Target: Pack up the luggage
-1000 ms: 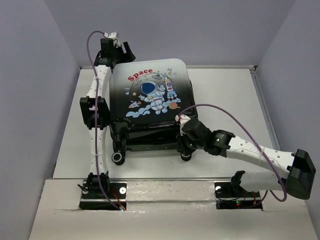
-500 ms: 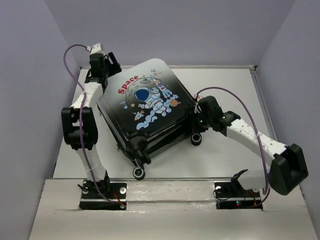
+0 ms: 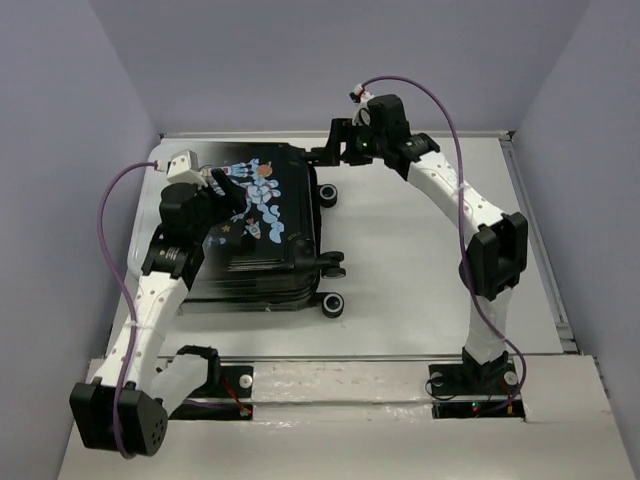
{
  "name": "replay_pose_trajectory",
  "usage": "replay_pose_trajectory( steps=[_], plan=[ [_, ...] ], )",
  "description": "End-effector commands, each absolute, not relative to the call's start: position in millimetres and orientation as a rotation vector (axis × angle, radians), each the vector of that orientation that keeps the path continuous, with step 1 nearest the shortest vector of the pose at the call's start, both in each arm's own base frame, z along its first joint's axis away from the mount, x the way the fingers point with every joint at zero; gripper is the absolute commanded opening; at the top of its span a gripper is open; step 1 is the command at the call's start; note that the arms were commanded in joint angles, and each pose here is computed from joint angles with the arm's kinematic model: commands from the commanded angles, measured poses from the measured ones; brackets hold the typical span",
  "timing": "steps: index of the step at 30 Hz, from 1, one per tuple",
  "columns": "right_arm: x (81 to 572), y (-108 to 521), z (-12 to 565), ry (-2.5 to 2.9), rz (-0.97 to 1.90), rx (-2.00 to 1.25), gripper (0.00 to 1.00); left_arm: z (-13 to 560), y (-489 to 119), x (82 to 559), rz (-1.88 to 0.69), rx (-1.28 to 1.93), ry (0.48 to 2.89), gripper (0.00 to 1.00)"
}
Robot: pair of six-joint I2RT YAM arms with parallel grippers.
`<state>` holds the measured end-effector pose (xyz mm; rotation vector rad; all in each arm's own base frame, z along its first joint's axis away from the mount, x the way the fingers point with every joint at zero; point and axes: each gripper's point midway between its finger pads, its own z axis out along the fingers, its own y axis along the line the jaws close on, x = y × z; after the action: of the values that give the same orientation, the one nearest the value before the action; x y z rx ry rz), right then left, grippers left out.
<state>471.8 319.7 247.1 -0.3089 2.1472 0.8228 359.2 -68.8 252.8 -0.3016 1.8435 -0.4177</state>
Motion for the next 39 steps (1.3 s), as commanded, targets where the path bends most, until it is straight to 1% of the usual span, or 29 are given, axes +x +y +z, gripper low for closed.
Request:
replay_pose_trajectory(
  steps=[1,2,3,4,5,6,7,8,9,10,12,14,16,20,22,24,28,29,34,37,38,39],
  plan=[
    [438.4,296.7,310.8,2.027,0.754,-0.324,0.76,259.0,-34.1,332.7,-0.212,-0.371,1.918,0.90],
    [429.4,291.4,308.3,2.033,0.747,-0.328,0.75,271.8,-32.1,336.0,-0.209,-0.370,1.898,0.91],
    [415.4,284.6,277.7,2.099,0.738,-0.332,0.70,285.8,-23.2,340.9,-0.174,-0.394,1.861,0.91],
    [389.0,285.9,292.5,2.060,0.798,-0.368,0.66,307.9,-16.2,351.1,-0.178,-0.407,1.818,0.91],
    [375.0,292.3,295.6,2.013,0.851,-0.405,0.51,314.7,-13.9,356.3,-0.183,-0.414,1.812,0.91],
    [354.7,298.2,289.1,2.013,0.894,-0.447,0.51,319.3,-12.0,361.2,-0.190,-0.423,1.816,0.92],
    [312.8,312.6,281.7,1.978,0.962,-0.568,0.42,322.1,-14.4,370.7,-0.222,-0.420,1.832,0.91],
    [303.0,308.7,276.6,1.965,0.964,-0.609,0.48,322.6,-18.5,373.1,-0.248,-0.413,1.836,0.91],
    [284.9,314.6,272.3,1.952,0.981,-0.671,0.58,324.2,-19.8,374.4,-0.262,-0.410,1.830,0.91],
    [262.5,321.3,256.8,1.955,0.997,-0.765,0.78,329.3,-21.1,373.6,-0.278,-0.408,1.803,0.91],
    [240.7,321.9,258.7,1.870,1.050,-0.886,0.93,343.1,-19.2,367.1,-0.288,-0.420,1.758,0.91],
    [232.0,319.4,243.0,1.821,1.057,-0.946,0.99,355.2,-10.9,360.8,-0.253,-0.437,1.729,0.92],
    [227.3,319.4,233.3,1.798,1.058,-1.009,1.00,366.5,-0.7,353.0,-0.208,-0.457,1.706,0.92],
    [227.3,324.0,210.2,1.858,1.075,-1.056,1.00,361.8,22.8,345.0,-0.135,-0.528,1.687,0.94],
    [237.2,326.0,196.3,1.925,1.041,-1.042,1.00,359.3,19.4,345.3,-0.168,-0.524,1.685,0.94],
    [233.9,330.2,185.0,1.962,1.054,-1.061,1.00,353.5,17.1,347.6,-0.185,-0.518,1.705,0.94],
    [227.3,343.0,189.2,1.946,1.103,-1.089,1.00,355.7,19.2,347.7,-0.172,-0.519,1.699,0.94],
    [219.3,351.2,187.9,1.943,1.119,-1.116,1.00,357.1,23.7,346.9,-0.148,-0.529,1.693,0.94],
    [233.6,364.4,210.4,1.912,1.144,-0.959,1.00,348.6,40.1,338.4,-0.043,-0.567,1.689,0.94],
    [238.1,369.8,221.8,1.845,1.165,-0.934,1.00,345.5,51.4,329.7,0.017,-0.606,1.664,0.94],
    [240.1,370.5,223.7,1.832,1.163,-0.922,0.98,345.7,52.1,325.2,0.019,-0.606,1.650,0.94],
    [241.1,371.0,225.7,1.808,1.162,-0.921,0.84,345.7,53.2,323.1,0.025,-0.607,1.645,0.94]
  ],
)
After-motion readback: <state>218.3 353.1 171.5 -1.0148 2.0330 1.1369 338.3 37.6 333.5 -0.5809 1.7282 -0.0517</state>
